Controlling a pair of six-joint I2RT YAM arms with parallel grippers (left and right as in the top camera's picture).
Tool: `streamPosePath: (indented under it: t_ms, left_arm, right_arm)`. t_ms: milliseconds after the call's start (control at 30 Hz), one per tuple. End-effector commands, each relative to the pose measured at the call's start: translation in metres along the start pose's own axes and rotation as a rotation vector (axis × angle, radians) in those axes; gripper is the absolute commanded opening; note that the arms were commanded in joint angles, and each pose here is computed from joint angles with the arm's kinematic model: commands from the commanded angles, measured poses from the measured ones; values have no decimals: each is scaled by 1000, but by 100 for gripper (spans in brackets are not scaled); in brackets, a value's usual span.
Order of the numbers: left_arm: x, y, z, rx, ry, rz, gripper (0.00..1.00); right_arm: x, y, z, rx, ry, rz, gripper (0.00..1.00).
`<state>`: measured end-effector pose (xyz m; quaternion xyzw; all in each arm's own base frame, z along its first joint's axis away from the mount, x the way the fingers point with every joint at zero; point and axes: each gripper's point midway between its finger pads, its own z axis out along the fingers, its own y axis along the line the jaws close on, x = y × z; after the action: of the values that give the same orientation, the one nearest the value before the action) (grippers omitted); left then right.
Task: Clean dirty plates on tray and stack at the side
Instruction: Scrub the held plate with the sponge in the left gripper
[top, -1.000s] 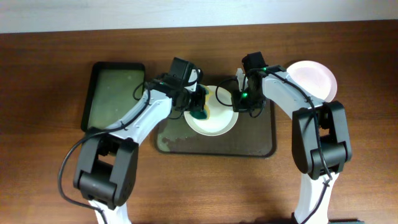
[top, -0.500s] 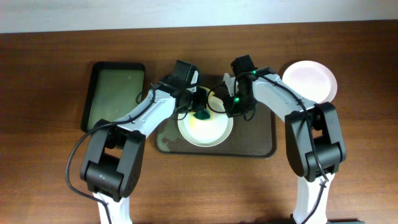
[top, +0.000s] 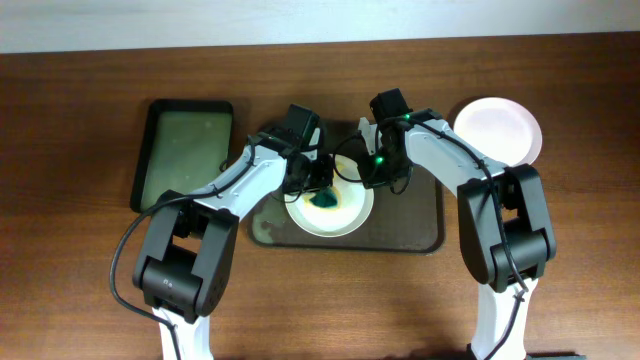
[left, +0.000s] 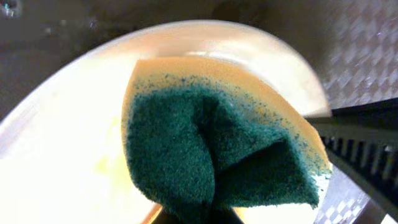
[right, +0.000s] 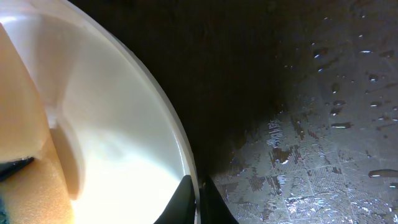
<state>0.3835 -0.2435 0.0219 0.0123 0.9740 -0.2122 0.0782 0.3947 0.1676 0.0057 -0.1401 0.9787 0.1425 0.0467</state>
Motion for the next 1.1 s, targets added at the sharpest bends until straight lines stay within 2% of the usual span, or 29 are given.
streamPosePath:
  t_ms: [0, 100, 233, 300, 500, 567, 633, 700, 767, 900, 933, 1067]
  left_arm:
    - [5, 3, 5, -20, 12, -6, 0]
    - [-1, 24, 10, -131, -24, -10, 0]
    - [11, 40, 27, -176, 30, -19, 0]
    - [13, 57, 26, -256, 35, -28, 0]
    - [-1, 116, -19, -625, -49, -22, 0]
    - [-13, 123, -41, -719, -91, -13, 0]
    - [-26, 118, -59, -748, -133, -8, 0]
    - [-36, 106, -68, -710, -157, -12, 0]
    - [-41, 82, -69, -596, -153, -9, 0]
    - [-25, 13, -43, -179, -21, -11, 0]
    - [-21, 2, -39, -114, 3, -9, 0]
    - [-7, -15, -22, -38, 32, 20, 0]
  right_arm:
    - [10, -15, 12, 45, 35, 30, 4]
    - [12, -15, 12, 46, 43, 32, 4]
    - [14, -15, 12, 46, 48, 34, 4]
    - [14, -15, 12, 47, 50, 34, 4]
    - [14, -15, 12, 47, 49, 34, 4]
    - [14, -15, 12, 47, 49, 34, 4]
    - [14, -15, 12, 47, 49, 34, 4]
    - [14, -15, 12, 47, 49, 34, 4]
    - [14, -15, 12, 47, 49, 34, 4]
    - [11, -18, 12, 66, 37, 109, 4]
    - [11, -18, 12, 66, 35, 110, 4]
    - [11, -18, 12, 66, 36, 111, 4]
